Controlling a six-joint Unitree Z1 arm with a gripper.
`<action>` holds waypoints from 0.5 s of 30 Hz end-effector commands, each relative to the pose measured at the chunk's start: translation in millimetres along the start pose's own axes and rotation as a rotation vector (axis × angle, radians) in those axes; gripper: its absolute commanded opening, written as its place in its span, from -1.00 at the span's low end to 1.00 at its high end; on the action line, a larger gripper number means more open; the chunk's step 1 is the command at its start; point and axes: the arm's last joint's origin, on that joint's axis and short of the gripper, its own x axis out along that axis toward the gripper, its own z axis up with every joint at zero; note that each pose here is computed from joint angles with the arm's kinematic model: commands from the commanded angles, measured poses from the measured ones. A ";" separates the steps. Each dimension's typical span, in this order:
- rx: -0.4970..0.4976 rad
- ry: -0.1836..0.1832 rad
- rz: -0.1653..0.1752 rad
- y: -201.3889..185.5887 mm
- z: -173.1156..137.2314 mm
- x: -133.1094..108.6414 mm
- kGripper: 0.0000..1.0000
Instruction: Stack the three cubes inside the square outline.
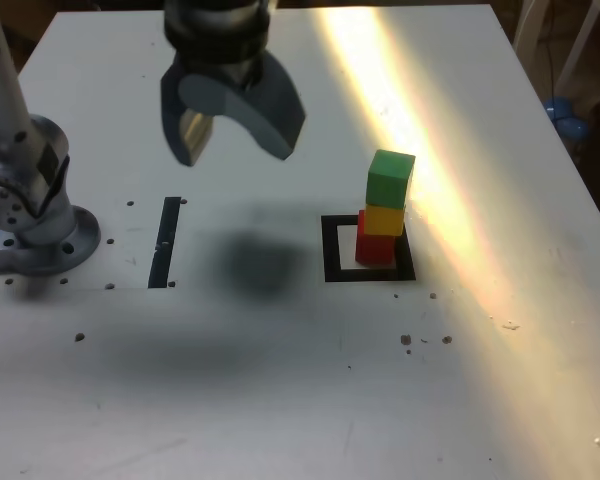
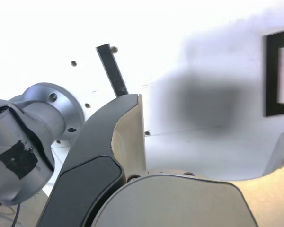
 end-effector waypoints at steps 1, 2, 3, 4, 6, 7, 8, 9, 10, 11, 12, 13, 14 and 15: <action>-0.023 -0.013 -0.005 -2.3 -7.1 5.9 1.00; -0.035 -0.012 -0.007 -3.2 -10.0 9.7 1.00; -0.051 -0.013 -0.011 -4.4 -13.6 14.3 1.00; -0.061 -0.012 -0.014 -5.2 -16.1 17.5 1.00; -0.077 -0.010 -0.021 -6.7 -20.4 23.1 1.00; -0.083 -0.009 -0.025 -7.5 -22.3 25.8 1.00; -0.089 -0.006 -0.030 -8.2 -23.9 28.3 1.00; -0.093 -0.003 -0.035 -8.9 -25.4 31.0 1.00; -0.097 0.001 -0.041 -9.6 -26.8 33.6 1.00; -0.101 0.005 -0.047 -10.3 -28.0 36.4 1.00; -0.105 0.010 -0.054 -11.1 -29.2 39.4 1.00; -0.108 0.015 -0.061 -11.9 -30.4 42.5 1.00; -0.112 0.021 -0.069 -12.8 -31.6 45.6 1.00; -0.115 0.025 -0.076 -13.6 -32.8 48.6 1.00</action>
